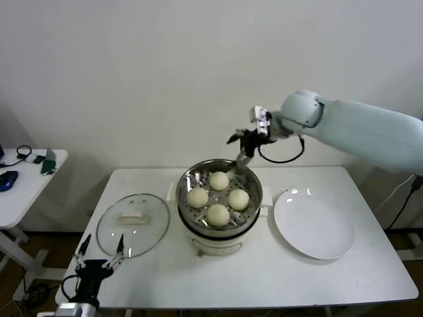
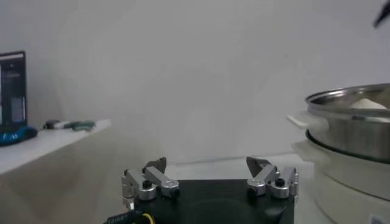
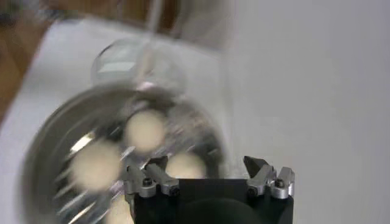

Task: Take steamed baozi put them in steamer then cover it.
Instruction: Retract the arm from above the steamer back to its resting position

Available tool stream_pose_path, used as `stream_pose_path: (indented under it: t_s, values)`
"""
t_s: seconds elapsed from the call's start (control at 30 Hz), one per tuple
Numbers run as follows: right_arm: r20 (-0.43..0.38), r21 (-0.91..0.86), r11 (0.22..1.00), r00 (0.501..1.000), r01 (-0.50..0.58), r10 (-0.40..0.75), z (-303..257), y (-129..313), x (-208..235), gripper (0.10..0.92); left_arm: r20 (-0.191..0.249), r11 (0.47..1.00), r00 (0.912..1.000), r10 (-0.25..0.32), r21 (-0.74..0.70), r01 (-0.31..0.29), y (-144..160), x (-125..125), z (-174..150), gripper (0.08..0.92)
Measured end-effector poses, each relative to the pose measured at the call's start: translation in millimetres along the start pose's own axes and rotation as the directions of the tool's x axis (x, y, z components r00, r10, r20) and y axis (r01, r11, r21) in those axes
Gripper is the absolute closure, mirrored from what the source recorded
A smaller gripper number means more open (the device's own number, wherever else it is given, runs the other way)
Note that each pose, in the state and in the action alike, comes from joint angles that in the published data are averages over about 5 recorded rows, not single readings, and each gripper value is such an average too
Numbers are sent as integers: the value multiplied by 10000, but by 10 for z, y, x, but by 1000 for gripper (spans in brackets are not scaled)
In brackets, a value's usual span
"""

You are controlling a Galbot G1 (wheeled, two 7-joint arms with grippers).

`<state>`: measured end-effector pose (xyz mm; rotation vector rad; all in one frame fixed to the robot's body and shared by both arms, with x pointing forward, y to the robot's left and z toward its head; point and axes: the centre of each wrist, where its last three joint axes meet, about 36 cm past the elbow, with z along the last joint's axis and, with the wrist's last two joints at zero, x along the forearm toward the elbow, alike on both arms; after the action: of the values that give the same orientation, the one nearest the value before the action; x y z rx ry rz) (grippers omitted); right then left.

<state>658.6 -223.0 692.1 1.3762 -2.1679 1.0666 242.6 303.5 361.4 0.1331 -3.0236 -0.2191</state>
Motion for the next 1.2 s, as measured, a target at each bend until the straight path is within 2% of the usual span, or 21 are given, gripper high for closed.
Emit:
stream_pose_path:
  t_s: [0.17,0.27,0.4,0.73,0.93,1.1,1.2]
  values:
    - [788,-1708,9559,9637,-2390,2550,401,14,253,200,235,9997,9997,88,-244,-83,1,-69,-57,177]
    - [840,-2653,9002,9218,-3453,3784,760,114,398,200,336,9992,9993,191,-352,-179,-3,-114,-75,177]
    - [746,-3751,8179,8653,-4363,4957,1267,343,577,200,425,9984,9987,280,-504,-258,0,-173,-89,177]
    - [783,-5393,6420,7267,-5449,6825,2258,1131,837,200,558,9908,9978,362,-1322,-286,99,-279,-120,177]
    - [629,-6122,5448,6515,-5731,7560,2842,1867,827,200,691,9767,9972,272,-2141,-118,197,-312,-94,177]
    - [84,-6649,4787,6351,-5734,7724,3248,2700,706,200,853,9501,9957,363,-3118,-80,254,-311,-62,177]
    - [-386,-6930,4393,6379,-5716,7691,3428,3219,625,200,1037,9137,9940,340,-4062,112,282,-329,-33,177]
